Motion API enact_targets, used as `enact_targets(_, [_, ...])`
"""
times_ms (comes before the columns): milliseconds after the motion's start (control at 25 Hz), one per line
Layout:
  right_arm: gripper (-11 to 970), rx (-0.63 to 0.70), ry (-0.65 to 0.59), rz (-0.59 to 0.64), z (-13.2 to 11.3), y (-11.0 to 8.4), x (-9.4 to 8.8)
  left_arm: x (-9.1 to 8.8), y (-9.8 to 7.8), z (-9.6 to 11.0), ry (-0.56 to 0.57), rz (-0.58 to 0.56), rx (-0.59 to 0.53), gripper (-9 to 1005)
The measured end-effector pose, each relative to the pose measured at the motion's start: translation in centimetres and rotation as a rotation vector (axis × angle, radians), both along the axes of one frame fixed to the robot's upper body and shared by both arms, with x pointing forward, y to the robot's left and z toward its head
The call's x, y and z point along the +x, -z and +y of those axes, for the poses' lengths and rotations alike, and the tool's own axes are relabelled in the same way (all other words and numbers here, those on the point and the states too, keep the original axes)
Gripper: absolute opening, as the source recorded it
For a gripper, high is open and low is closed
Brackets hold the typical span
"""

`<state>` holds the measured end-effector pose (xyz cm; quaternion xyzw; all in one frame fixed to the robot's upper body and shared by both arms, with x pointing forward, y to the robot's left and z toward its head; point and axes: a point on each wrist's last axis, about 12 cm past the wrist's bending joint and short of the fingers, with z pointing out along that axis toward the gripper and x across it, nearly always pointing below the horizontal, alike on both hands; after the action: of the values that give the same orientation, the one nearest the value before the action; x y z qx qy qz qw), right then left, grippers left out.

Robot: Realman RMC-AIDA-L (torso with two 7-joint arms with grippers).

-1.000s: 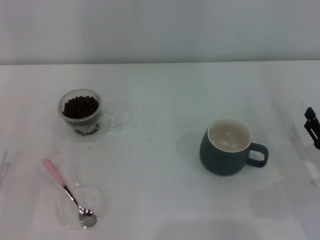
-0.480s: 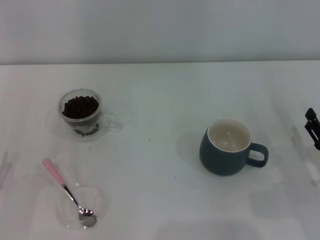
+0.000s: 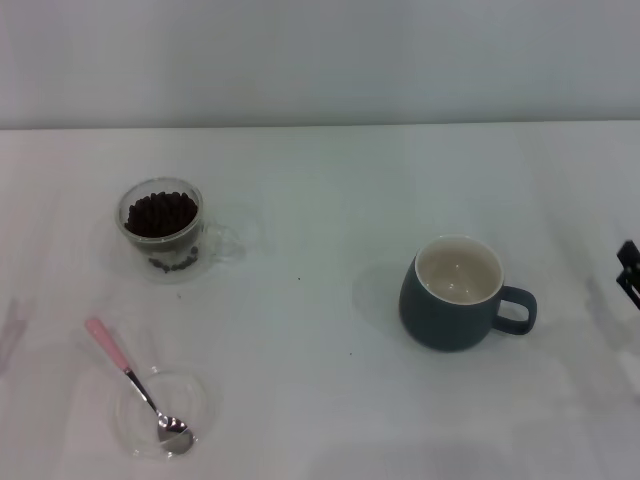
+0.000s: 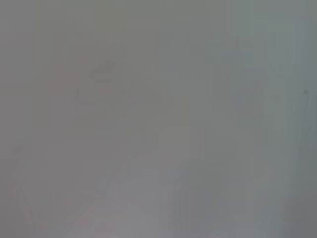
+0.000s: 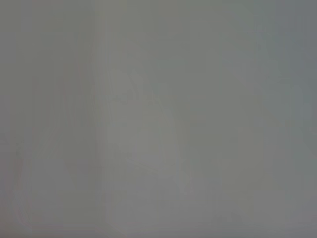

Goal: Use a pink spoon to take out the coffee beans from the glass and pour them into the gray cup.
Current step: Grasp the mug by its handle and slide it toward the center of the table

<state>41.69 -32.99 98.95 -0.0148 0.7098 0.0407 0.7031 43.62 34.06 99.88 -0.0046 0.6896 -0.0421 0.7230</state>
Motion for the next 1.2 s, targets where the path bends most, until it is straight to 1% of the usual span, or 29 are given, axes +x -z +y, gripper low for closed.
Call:
enact_targets(80, [839,0.007,0.004,0.014,0.0,0.3,-0.8,0.3,-0.1,-0.1,0.004,-0.002,0.000,888])
enact_targets(160, [850,0.006,-0.016,0.035,0.2,0.6,-1.6,0.7,-0.2,-0.2,0.010,-0.005,0.001,888])
enact_targets(320, [871,0.000,-0.110,0.069,1.4,1.1,-3.0,1.2,-0.2,-0.4,0.018,-0.001,0.003,889])
enact_targets(520, [871,0.022,-0.169,0.103,2.6,1.5,-3.9,1.8,-0.1,-0.6,0.026,0.018,0.006,889])
enact_targets(760, [871,0.029,-0.216,0.113,4.1,1.6,-3.6,2.2,-0.2,-0.7,0.031,0.024,0.007,888])
enact_targets(1200, [870,0.021,-0.233,0.148,4.9,1.9,-2.0,2.2,-0.2,-0.8,0.030,0.023,0.005,889])
